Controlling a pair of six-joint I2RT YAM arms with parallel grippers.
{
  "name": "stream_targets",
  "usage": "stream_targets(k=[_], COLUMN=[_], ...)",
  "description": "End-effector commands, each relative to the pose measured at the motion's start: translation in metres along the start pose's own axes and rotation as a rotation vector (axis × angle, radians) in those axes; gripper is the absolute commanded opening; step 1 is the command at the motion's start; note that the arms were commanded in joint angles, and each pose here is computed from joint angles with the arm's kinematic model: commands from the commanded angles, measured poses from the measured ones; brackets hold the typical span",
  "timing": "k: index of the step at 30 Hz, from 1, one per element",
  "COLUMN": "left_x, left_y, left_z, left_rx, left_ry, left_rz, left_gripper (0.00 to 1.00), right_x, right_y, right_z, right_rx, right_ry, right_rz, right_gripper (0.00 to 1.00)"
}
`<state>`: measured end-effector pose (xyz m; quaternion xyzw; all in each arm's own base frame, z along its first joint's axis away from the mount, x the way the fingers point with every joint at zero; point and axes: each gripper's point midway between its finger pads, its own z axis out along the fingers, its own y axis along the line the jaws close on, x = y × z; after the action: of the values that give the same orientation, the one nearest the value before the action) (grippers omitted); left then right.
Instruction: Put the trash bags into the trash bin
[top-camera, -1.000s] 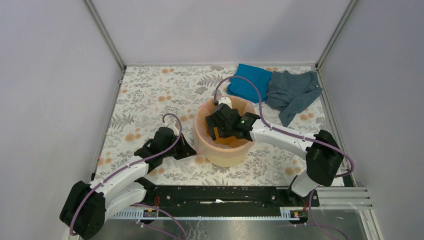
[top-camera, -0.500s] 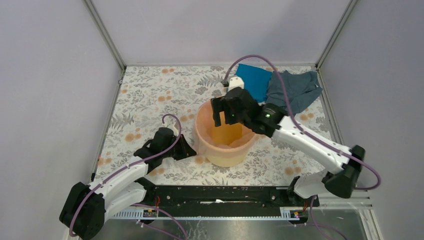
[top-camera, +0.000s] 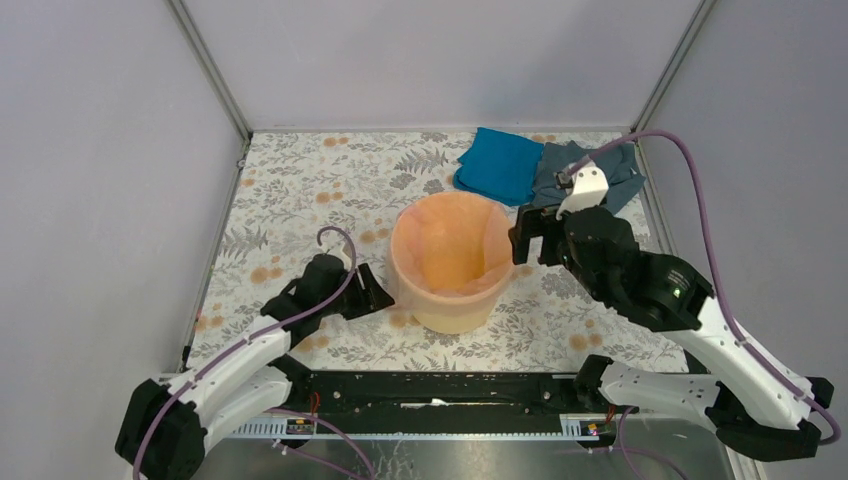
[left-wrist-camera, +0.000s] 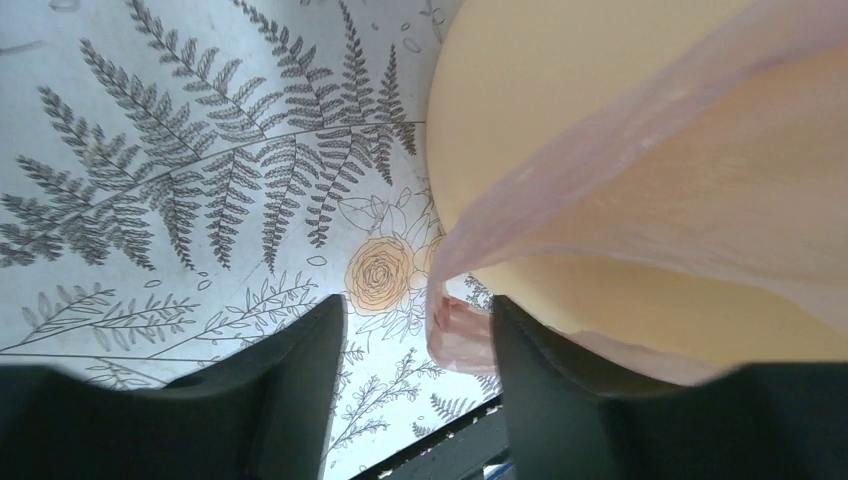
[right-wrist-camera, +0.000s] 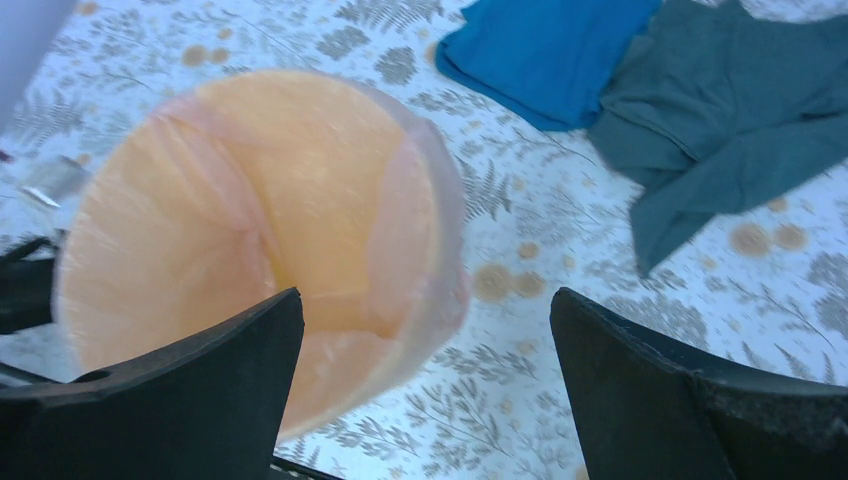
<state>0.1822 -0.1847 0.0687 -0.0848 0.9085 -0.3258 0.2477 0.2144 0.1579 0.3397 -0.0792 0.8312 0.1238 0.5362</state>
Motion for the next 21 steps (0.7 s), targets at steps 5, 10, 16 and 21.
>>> stream_targets(k=[5, 10, 16, 21], left_x=[-0.043, -0.062, -0.109, -0.143], left_y=[-0.027, -0.031, -0.053, -0.080], left_z=[-0.048, -0.078, -0.097, -0.099], left_rx=[0.039, -0.002, -0.062, 0.037], left_ry=[-0.232, -0.323, -0.388, -0.412], left_rz=[-0.023, -0.020, 0.083, 0.084], left_gripper=[0.84, 0.96, 0.99, 0.99], right_x=[0.019, 0.014, 0.015, 0.034], right_y=[-0.027, -0.027, -0.022, -0.011], right_z=[-0.014, -0.020, -0.017, -0.003], right_rx=[0.067, 0.040, 0.017, -0.018], right_ry=[0.012, -0.016, -0.032, 0.002], right_rz=[0.003, 0.025, 0.033, 0.047], right_gripper=[1.00, 1.00, 1.00, 1.00])
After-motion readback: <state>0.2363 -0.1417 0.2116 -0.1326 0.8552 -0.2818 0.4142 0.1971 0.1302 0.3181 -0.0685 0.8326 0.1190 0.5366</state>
